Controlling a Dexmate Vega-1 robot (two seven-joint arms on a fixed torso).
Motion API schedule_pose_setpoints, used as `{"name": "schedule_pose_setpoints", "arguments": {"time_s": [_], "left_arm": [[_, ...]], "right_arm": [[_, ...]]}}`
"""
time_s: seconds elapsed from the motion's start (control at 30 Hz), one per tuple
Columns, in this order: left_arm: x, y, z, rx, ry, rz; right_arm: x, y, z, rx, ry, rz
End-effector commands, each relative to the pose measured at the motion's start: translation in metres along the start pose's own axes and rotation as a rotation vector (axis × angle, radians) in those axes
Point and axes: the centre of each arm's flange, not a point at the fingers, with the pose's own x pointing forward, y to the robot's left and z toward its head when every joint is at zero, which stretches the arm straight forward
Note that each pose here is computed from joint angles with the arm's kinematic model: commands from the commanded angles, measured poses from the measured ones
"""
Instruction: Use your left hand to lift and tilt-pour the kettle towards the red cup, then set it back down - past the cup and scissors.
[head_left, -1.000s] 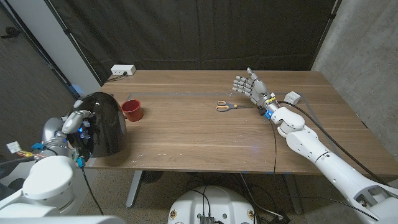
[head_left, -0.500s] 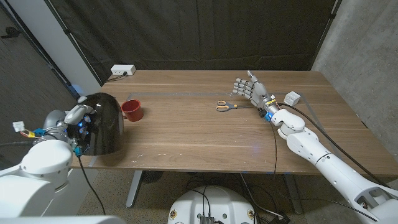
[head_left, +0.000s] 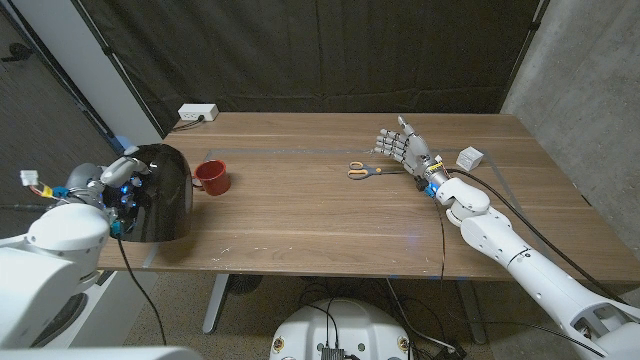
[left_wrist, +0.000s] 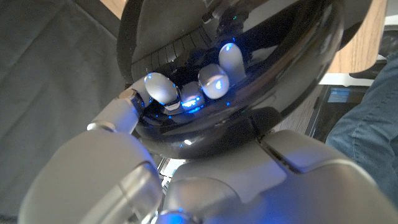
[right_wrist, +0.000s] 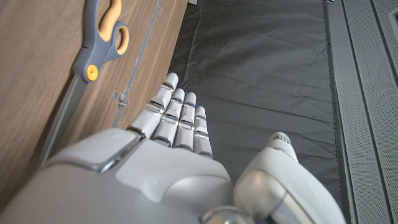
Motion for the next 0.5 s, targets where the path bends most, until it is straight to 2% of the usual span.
{"name": "schedule_pose_setpoints", "arguments": {"time_s": [0.03, 0.2, 0.5], "left_arm": [[0.016, 0.009, 0.017, 0.117, 0.033, -0.016], [0.02, 0.004, 0.028, 0.149, 0.015, -0.034], [0.024, -0.002, 0.041, 0.164, -0.018, -0.059]], "right_arm": [[-0.001, 0.003, -0.001, -0.008, 0.011, -0.002], [-0.002, 0.005, -0.002, -0.007, 0.009, 0.0], [-0.013, 0.002, -0.005, -0.002, 0.007, -0.019]]}}
